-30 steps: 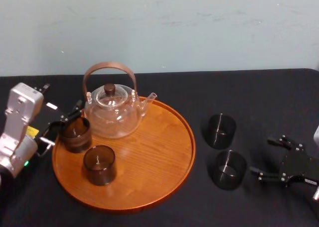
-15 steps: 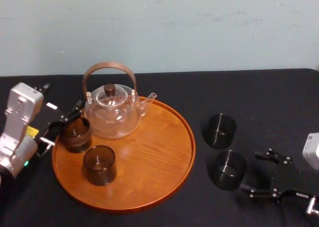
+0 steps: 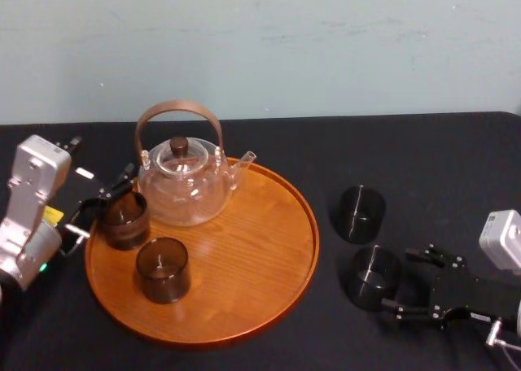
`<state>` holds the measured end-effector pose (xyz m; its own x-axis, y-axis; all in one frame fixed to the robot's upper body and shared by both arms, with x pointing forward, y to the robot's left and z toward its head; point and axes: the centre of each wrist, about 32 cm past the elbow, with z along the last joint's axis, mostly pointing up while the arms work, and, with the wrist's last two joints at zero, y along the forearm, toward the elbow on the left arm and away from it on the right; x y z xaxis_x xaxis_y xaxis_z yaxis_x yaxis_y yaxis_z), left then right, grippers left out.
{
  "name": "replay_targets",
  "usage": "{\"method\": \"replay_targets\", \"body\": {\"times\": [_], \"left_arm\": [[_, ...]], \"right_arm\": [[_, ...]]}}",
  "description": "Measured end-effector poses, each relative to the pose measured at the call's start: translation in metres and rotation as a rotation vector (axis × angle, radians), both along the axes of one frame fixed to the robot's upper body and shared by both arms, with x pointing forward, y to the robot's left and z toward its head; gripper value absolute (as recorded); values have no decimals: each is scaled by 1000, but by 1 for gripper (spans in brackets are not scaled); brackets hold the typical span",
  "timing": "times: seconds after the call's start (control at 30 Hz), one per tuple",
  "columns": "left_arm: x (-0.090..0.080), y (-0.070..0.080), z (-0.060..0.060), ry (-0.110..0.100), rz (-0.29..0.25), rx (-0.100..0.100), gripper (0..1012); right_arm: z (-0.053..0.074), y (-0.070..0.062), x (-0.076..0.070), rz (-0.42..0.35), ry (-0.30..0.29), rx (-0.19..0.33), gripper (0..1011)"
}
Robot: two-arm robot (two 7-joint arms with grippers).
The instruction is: Pick up the glass from the table and place it on the tray.
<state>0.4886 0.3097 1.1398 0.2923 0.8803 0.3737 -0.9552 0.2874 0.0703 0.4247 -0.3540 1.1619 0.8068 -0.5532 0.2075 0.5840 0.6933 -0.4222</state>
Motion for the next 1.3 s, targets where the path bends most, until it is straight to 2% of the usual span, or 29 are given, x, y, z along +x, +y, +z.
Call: {"method": "replay_targets", "body": {"times": [0.67, 1.3], "left_arm": [[0, 0, 0, 0, 0, 0, 1001], [0, 0, 0, 0, 0, 0, 1001]], "right_arm": [[-5, 8, 11, -36, 54, 36, 1002], [-9, 19, 25, -9, 67, 40, 1002]]}}
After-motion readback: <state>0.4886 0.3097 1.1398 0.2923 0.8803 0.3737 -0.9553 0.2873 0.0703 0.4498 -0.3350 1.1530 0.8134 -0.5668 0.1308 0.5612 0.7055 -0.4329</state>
